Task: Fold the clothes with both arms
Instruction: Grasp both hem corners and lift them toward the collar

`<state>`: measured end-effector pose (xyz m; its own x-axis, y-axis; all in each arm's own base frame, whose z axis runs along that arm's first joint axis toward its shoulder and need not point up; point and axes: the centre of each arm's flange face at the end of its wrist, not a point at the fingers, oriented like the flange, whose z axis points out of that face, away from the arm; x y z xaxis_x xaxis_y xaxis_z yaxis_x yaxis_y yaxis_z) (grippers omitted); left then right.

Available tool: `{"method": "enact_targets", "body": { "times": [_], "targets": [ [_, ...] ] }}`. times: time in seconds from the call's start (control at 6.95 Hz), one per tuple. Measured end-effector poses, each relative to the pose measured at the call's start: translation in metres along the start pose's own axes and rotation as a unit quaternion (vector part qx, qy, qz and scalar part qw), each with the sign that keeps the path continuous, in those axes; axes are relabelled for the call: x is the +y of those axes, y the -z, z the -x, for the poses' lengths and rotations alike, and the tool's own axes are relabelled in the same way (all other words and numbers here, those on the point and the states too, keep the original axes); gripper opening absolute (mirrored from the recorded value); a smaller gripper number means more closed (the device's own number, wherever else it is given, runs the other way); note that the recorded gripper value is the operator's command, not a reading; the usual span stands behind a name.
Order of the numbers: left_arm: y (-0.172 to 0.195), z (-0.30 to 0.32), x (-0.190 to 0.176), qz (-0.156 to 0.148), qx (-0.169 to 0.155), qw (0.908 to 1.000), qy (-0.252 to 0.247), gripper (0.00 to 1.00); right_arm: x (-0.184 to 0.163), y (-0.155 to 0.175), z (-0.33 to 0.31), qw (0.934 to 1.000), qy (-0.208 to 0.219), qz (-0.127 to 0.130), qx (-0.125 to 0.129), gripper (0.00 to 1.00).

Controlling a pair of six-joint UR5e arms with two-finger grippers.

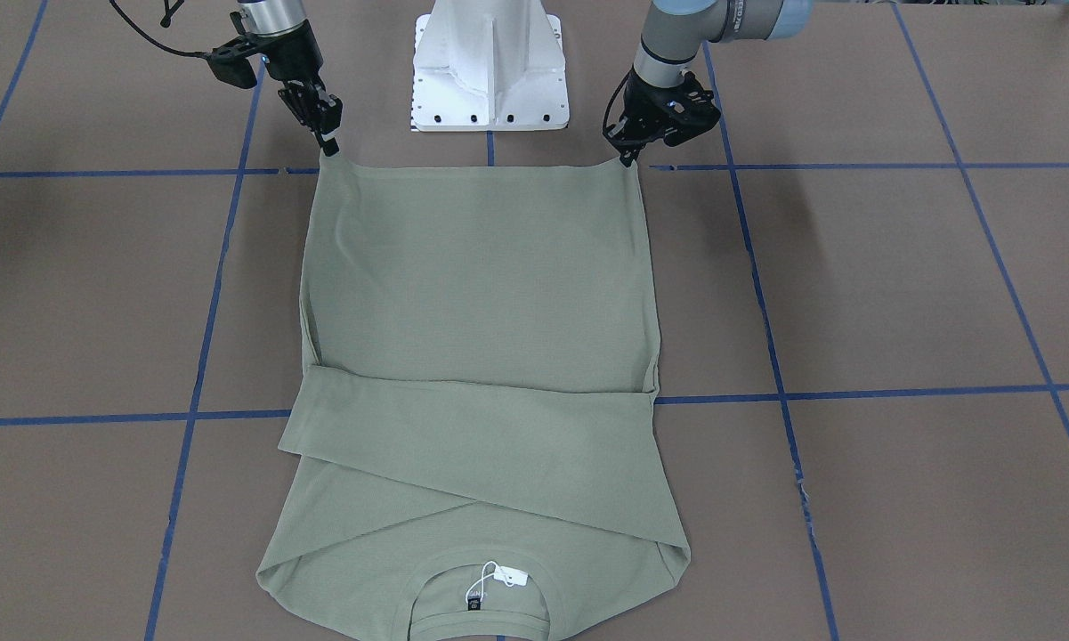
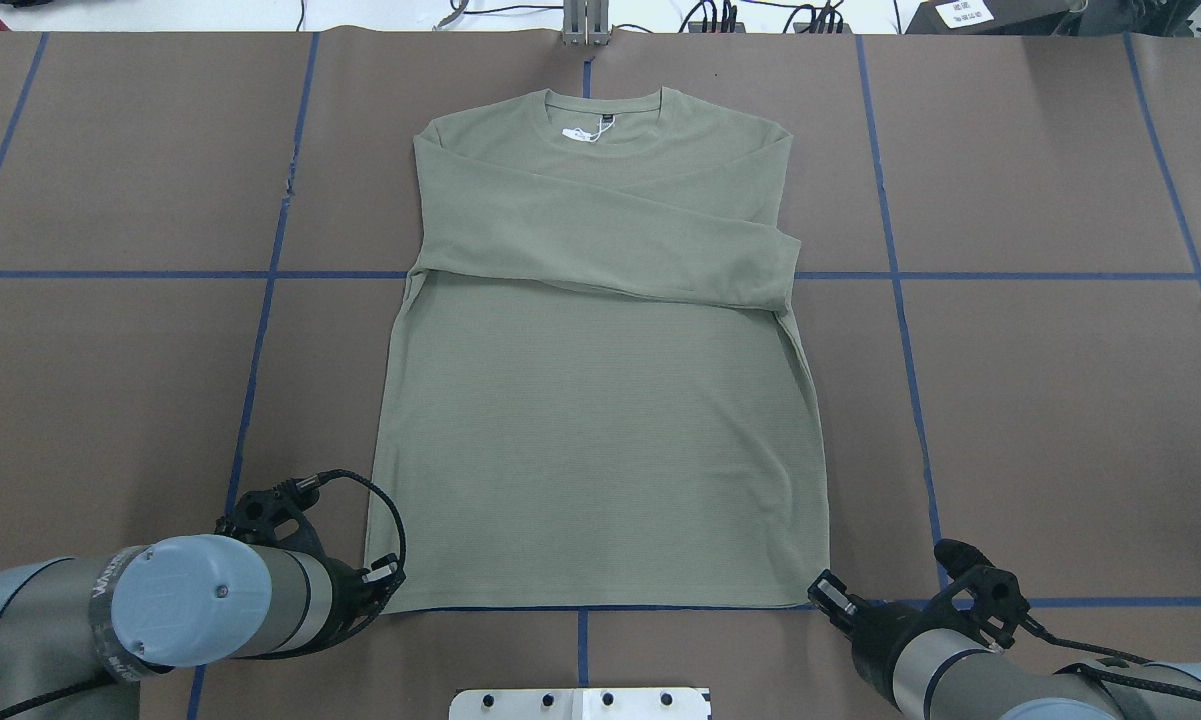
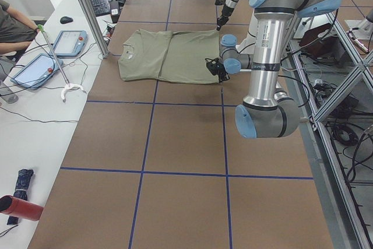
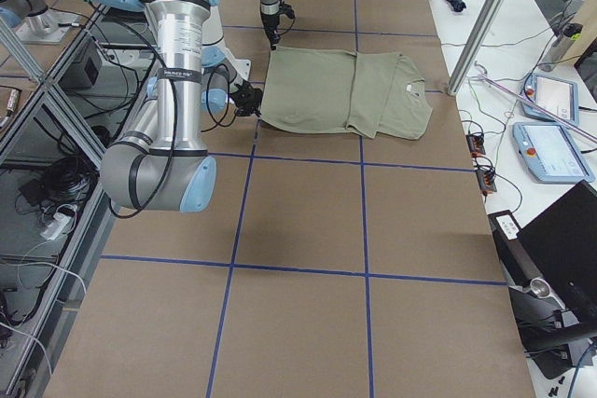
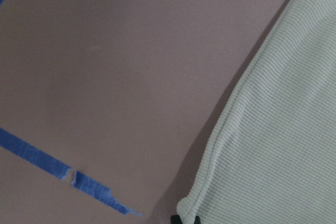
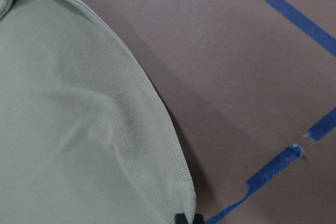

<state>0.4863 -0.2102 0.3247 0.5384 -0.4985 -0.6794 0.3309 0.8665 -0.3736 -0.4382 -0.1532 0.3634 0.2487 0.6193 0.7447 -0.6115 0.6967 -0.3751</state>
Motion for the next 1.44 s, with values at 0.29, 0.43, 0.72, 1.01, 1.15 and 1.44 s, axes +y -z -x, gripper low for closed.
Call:
{"method": "enact_targets", "body": {
  "times": [0.29,0.43,0.72,1.01,1.15,1.44],
  "targets": [
    [0.042,0.000,0.035,0.037,0.006,0.9992,-0.012,0.00,0.003,0.011,-0.002,0.9999,0.002,0.011,0.000,0.00],
    [0.056,0.002,0.051,0.053,0.007,0.9985,-0.010,0.00,0.003,0.023,-0.007,0.9998,0.007,0.020,0.004,0.00],
    [0.069,0.005,0.070,0.072,0.009,0.9974,-0.004,0.00,0.001,0.048,-0.013,0.9993,0.013,0.035,0.008,0.00],
    [0.076,0.001,0.060,0.066,0.016,0.9977,0.003,0.00,-0.013,0.078,0.000,0.9990,0.004,0.044,-0.005,0.00],
    [0.083,-0.006,0.043,0.053,0.028,0.9982,0.011,0.00,-0.027,0.088,0.014,0.9990,-0.002,0.039,-0.020,0.00],
    [0.103,-0.020,0.005,0.023,0.058,0.9979,0.019,0.00,-0.052,0.087,0.035,0.9989,0.022,0.030,-0.028,0.00]
  ]
}}
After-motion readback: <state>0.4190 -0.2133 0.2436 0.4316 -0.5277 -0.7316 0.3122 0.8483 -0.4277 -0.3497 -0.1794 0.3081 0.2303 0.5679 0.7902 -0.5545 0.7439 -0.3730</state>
